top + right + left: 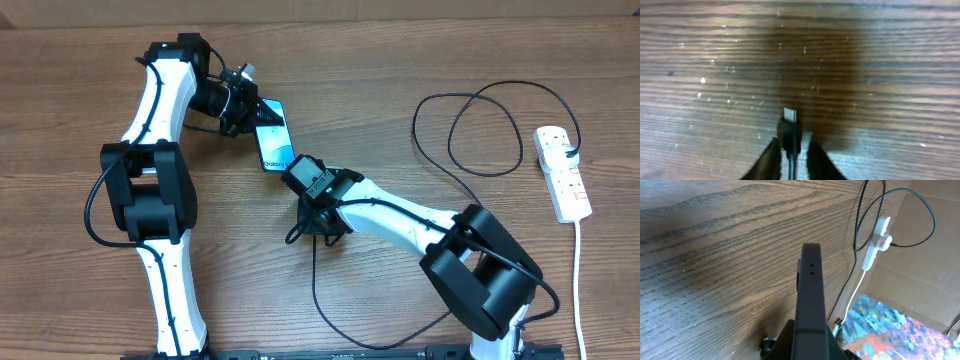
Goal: Plug charger to phone and switch on socket
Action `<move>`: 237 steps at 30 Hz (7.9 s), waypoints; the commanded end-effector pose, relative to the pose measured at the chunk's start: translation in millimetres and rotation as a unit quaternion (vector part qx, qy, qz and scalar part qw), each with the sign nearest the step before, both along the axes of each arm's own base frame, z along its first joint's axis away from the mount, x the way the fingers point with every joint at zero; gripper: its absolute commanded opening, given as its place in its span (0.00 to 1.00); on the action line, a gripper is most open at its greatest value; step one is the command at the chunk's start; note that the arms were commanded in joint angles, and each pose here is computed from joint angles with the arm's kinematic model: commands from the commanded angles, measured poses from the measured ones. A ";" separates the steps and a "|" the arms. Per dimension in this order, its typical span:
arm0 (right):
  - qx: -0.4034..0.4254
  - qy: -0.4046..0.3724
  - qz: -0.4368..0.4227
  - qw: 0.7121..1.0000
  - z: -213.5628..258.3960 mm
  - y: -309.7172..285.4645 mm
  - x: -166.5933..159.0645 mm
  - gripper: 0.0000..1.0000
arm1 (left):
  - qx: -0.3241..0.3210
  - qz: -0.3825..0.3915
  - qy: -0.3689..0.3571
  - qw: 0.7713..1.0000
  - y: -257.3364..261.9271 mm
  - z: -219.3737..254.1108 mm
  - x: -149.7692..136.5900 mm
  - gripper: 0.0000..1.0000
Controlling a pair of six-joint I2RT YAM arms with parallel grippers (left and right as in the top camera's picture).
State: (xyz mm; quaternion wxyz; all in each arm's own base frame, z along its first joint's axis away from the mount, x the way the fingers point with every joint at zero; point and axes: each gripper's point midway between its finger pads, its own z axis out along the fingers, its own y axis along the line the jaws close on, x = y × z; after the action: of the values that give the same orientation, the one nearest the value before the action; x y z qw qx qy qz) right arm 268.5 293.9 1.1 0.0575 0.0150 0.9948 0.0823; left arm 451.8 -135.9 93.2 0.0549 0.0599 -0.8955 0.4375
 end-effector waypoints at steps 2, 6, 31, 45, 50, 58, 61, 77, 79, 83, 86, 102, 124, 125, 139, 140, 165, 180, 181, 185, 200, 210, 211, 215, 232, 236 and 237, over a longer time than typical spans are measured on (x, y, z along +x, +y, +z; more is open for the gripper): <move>-0.002 0.015 -0.004 1.000 -10.1 -0.8 -2.6 0.04 | -0.012 -0.004 -0.008 1.000 -5.4 6.8 1.2 0.04; -0.015 0.017 0.025 0.999 2.2 -11.3 7.8 0.04 | -0.012 -0.003 -0.009 1.000 -5.1 6.9 1.8 0.04; -0.002 0.032 0.142 0.989 -5.0 -46.7 49.2 0.04 | -0.012 -0.005 -0.056 0.998 -5.7 6.7 17.6 0.04; -0.003 0.031 0.143 0.989 -6.8 -46.2 49.9 0.32 | -0.012 -0.005 -0.055 0.998 -5.7 6.5 17.5 0.04; -0.003 0.032 0.137 0.990 -6.8 -46.7 49.7 0.38 | -0.012 -0.005 -0.056 0.998 -5.6 6.6 17.6 0.04; -0.010 0.030 0.127 0.991 -7.2 -49.0 51.2 0.43 | -0.012 -0.005 -0.056 0.998 -5.6 6.4 17.6 0.04; -0.020 0.030 0.112 0.993 -7.8 -52.7 52.2 0.29 | -0.012 -0.005 -0.055 0.998 -5.6 6.4 17.5 0.04; 0.005 0.041 0.115 0.993 -6.1 -44.6 47.3 0.04 | -0.012 -0.004 -0.051 0.999 -5.7 6.5 16.6 0.04; 0.043 0.062 0.116 0.990 -1.1 -36.2 41.1 0.04 | -0.012 -0.004 -0.048 0.999 -5.7 6.4 15.3 0.04; 0.116 0.089 0.128 0.981 19.4 -31.0 35.3 0.04 | -0.017 0.003 -0.038 0.999 -6.8 8.0 15.0 0.04; 0.218 0.088 0.203 0.951 51.4 -19.2 26.6 0.04 | -0.098 -0.005 -0.067 0.993 -20.4 31.7 19.9 0.04; 0.509 0.023 0.285 0.812 154.5 -9.3 27.3 0.04 | -0.329 -0.054 -0.176 0.926 -52.0 112.6 24.1 0.04; 0.603 -0.017 0.259 0.754 193.9 -29.7 49.3 0.04 | -0.330 -0.032 -0.079 0.940 -61.8 110.8 11.2 0.04; 0.603 -0.017 0.259 0.754 193.9 -29.7 49.3 0.04 | -0.330 -0.033 -0.078 0.940 -63.4 110.8 10.4 0.04; 0.604 -0.018 0.261 0.753 194.6 -29.0 49.1 0.04 | -0.325 -0.048 -0.058 0.943 -81.8 108.7 1.6 0.04; 0.604 -0.018 0.261 0.753 194.6 -29.0 49.1 0.04 | -0.316 -0.046 -0.051 0.946 -82.5 105.4 1.7 0.04; 0.604 -0.017 0.260 0.753 194.7 -28.8 49.8 0.04 | -0.298 -0.038 -0.024 0.954 -85.5 99.3 1.3 0.04; 0.604 -0.003 0.250 0.757 193.5 -29.6 46.9 0.04 | -0.297 -0.040 -0.031 0.953 -85.6 99.1 1.9 0.04; 0.604 -0.003 0.250 0.757 193.5 -29.6 46.9 0.04 | -0.297 -0.040 -0.031 0.953 -85.6 99.1 1.9 0.04; 0.604 -0.003 0.250 0.757 193.5 -29.6 46.9 0.04 | -0.296 -0.041 -0.031 0.954 -85.7 98.7 1.8 0.04; 0.604 -0.003 0.250 0.757 193.5 -29.6 46.9 0.04 | -0.298 -0.053 -0.048 0.952 -91.8 99.2 1.9 0.04; 0.603 -0.010 0.255 0.756 193.8 -29.2 48.5 0.04 | -0.300 -0.050 -0.039 0.952 -92.7 100.0 1.3 0.04; 0.603 -0.011 0.256 0.755 193.8 -29.2 48.6 0.04 | -0.303 -0.051 -0.038 0.951 -93.4 101.1 0.7 0.04; 0.603 -0.013 0.257 0.755 193.8 -29.1 49.0 0.04 | -0.327 -0.057 -0.034 0.943 -97.2 110.0 -2.6 0.04; 0.603 -0.021 0.263 0.753 194.2 -28.6 50.8 0.04 | -0.326 -0.063 -0.037 0.943 -101.4 109.3 -4.0 0.04; 0.603 -0.021 0.263 0.753 194.3 -28.6 50.8 0.04 | -0.326 -0.065 -0.037 0.942 -103.6 109.2 -5.2 0.04; 0.603 -0.021 0.263 0.753 194.3 -28.6 50.8 0.04 | -0.326 -0.066 -0.039 0.942 -103.8 109.2 -5.2 0.04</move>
State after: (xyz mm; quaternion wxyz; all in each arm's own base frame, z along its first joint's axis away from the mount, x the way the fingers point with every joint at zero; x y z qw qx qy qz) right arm 320.5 265.8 180.9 0.0196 -0.2057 0.7143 0.6687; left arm 451.2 -232.7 188.8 0.0554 -0.0303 -0.7270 0.6837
